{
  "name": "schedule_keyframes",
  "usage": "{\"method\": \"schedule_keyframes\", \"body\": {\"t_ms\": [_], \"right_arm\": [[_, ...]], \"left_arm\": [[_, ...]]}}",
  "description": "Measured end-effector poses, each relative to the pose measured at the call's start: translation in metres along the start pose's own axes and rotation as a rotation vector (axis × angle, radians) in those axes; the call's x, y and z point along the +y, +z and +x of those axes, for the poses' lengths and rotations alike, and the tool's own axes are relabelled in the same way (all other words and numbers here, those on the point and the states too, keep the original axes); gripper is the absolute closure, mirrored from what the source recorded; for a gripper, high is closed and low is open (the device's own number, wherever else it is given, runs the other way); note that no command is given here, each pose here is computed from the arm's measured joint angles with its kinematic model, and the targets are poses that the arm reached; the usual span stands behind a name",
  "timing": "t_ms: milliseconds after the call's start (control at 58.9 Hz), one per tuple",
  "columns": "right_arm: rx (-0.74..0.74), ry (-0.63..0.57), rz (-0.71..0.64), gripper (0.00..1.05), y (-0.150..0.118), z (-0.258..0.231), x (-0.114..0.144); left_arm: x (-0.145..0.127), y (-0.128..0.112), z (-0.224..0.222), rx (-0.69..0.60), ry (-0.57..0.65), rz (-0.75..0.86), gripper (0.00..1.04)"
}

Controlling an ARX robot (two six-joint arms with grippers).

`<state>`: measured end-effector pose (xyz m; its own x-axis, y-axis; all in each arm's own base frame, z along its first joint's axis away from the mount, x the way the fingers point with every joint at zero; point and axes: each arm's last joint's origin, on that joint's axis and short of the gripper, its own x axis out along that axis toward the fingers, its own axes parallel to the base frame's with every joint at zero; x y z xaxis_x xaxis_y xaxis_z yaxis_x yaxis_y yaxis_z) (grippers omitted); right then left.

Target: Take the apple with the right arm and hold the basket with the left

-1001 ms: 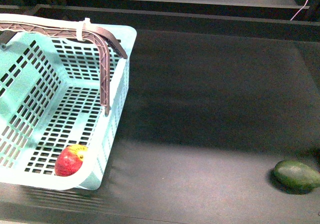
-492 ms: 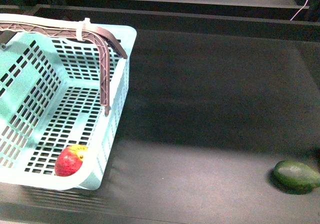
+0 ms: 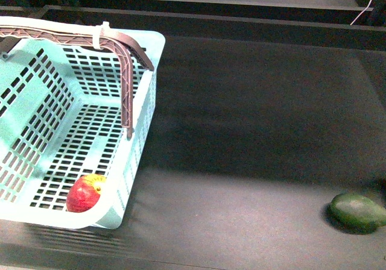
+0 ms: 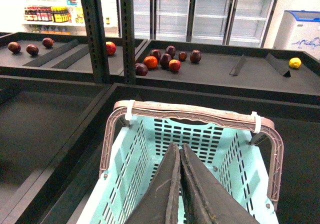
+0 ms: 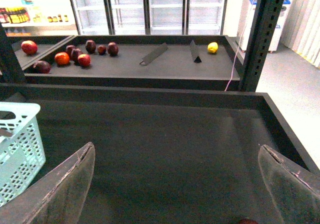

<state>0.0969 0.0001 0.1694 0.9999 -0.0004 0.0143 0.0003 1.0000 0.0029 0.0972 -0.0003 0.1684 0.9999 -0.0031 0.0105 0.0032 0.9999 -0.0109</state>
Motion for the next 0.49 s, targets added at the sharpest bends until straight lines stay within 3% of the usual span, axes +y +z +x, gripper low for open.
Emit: {"method": "schedule_keyframes", "body": {"t_ms": [322, 492], "right_arm": [[0.000, 0.000, 0.000, 0.09, 0.0000, 0.0000, 0.0000], [0.000, 0.000, 0.000, 0.09, 0.0000, 0.0000, 0.0000]], "left_arm": [[0.0000, 0.0000, 0.0000, 0.000, 0.000, -0.001, 1.01], [0.0000, 0.0000, 0.0000, 0.000, 0.000, 0.000, 0.69]]}}
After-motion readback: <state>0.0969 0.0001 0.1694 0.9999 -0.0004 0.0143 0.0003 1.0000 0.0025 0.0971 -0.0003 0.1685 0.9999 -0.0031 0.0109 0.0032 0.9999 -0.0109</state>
